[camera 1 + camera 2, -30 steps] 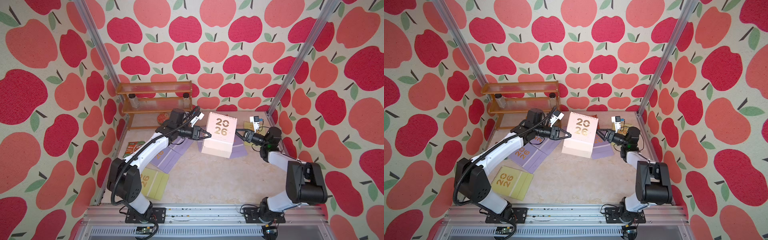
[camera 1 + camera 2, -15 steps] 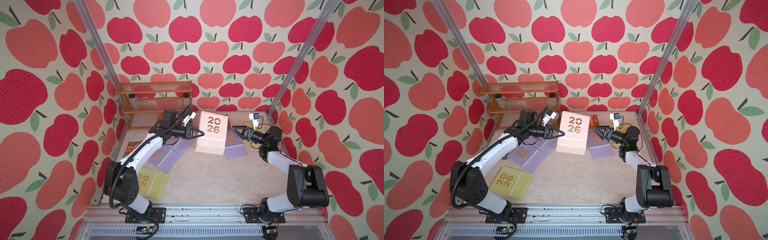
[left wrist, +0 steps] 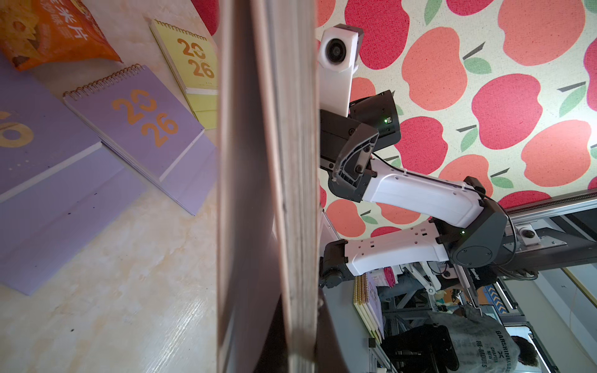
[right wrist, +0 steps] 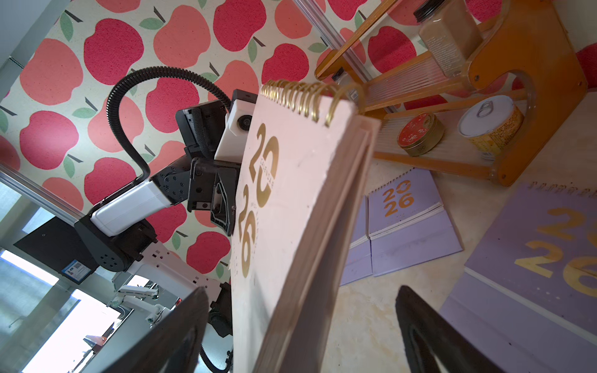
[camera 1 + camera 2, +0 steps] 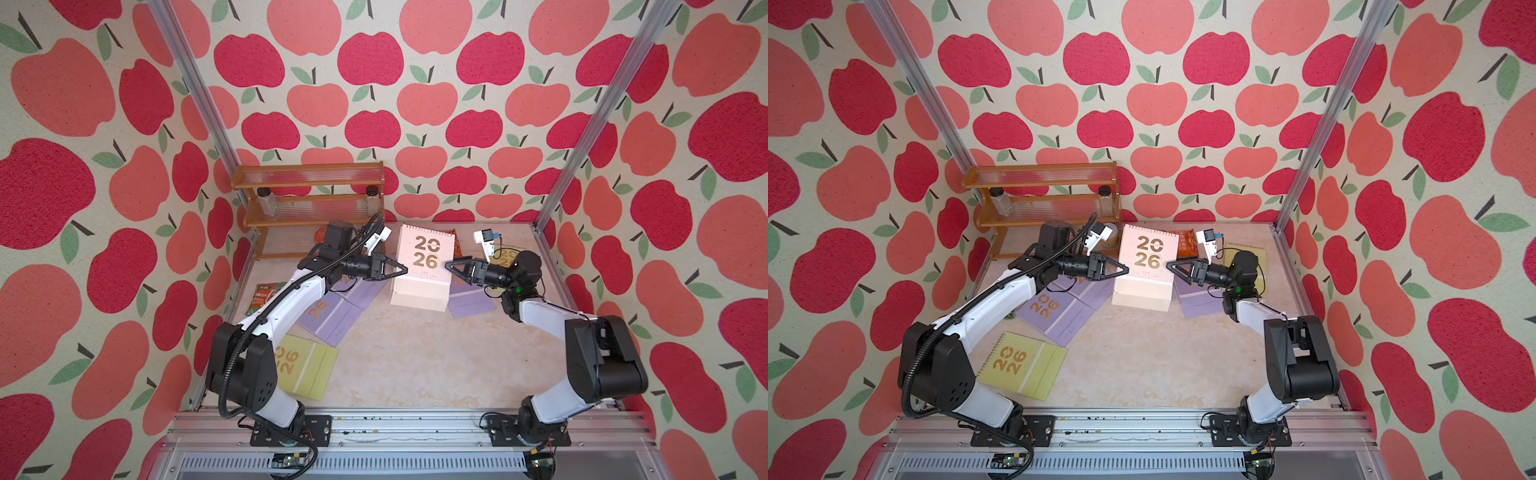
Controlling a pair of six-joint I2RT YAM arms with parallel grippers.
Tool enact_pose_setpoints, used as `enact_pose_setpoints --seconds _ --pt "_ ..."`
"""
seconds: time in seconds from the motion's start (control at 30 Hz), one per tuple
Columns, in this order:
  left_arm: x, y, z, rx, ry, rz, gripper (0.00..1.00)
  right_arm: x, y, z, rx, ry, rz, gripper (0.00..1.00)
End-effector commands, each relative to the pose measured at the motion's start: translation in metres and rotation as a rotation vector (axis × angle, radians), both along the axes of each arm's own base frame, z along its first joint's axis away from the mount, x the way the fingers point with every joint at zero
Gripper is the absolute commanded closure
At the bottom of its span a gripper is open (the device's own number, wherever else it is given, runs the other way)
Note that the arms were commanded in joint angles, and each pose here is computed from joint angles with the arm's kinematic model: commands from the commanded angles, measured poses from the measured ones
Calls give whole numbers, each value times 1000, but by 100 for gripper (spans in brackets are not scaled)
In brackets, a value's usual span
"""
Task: Stack the calendars
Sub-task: Place the calendar at the center of the board.
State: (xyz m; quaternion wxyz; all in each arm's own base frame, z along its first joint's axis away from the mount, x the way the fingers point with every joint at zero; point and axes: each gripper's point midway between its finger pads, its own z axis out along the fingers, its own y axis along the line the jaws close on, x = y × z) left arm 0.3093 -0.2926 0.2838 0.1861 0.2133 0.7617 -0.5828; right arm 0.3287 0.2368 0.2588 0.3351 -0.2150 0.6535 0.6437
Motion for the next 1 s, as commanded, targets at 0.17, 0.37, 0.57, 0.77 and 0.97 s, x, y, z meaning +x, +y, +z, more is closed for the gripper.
enact_pose_setpoints --seconds 0.17,0.37,0.57,0.77,0.97 --pt "-17 -6 24 -65 -76 -69 100 -2 16 12 30 -49 66 9" --pt "-15 -7 16 -49 -64 -65 100 -5 20 20 49 -55 90 28" --pt "-11 -4 10 -22 -53 -45 100 -8 19 19 41 -50 96 52" --pt "-7 4 10 -7 -56 -18 83 -10 19 15 39 -44 103 72" --pt "0 14 4 4 -40 15 72 -10 20 16 43 -36 114 100"
